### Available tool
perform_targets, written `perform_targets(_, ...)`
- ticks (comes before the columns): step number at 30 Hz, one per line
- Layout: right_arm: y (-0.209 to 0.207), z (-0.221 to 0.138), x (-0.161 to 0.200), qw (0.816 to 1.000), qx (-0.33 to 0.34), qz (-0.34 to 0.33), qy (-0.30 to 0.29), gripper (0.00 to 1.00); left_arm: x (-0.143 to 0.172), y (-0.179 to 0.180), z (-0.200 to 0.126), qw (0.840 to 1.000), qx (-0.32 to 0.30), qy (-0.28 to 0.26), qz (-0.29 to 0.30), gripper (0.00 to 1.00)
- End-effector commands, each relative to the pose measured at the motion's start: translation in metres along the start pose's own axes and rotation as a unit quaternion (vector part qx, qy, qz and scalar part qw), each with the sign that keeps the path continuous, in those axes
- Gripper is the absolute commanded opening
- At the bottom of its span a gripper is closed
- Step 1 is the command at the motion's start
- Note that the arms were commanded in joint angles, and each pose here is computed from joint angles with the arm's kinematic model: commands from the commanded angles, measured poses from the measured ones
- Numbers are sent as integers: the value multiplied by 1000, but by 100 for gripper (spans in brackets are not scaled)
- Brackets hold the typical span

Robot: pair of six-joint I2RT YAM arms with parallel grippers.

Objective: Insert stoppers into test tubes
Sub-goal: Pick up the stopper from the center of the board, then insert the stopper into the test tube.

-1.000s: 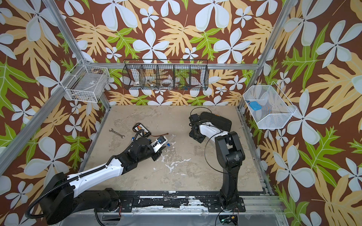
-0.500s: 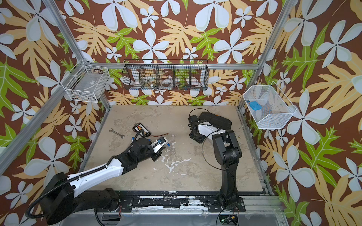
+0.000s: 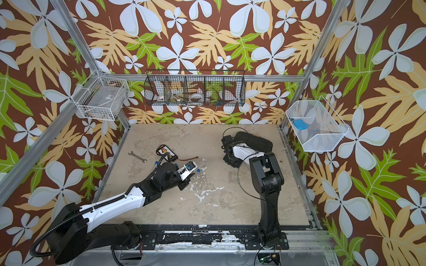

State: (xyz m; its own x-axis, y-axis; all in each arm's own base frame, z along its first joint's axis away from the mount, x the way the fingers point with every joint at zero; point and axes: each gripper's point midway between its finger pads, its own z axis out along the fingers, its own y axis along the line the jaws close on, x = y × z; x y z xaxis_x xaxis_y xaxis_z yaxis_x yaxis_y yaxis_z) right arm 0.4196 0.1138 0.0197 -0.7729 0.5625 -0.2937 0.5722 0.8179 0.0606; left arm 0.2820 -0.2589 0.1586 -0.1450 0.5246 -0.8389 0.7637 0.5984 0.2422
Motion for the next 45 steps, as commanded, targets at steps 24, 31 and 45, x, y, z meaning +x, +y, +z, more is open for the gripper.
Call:
perform_targets(24,-18,-103,13,948,-140,-267,-104,10,18,30,-8,996,-46,-1,-78,0)
perform_targets(31,-28,-158,45,862,-237,-418,-163,10,30,46,-15,992,-68,0,-109,0)
perform_targets(45,-8,-207,143,624,-366,-672,-160,11,29,27,-27,1000,-20,-1,-15,0)
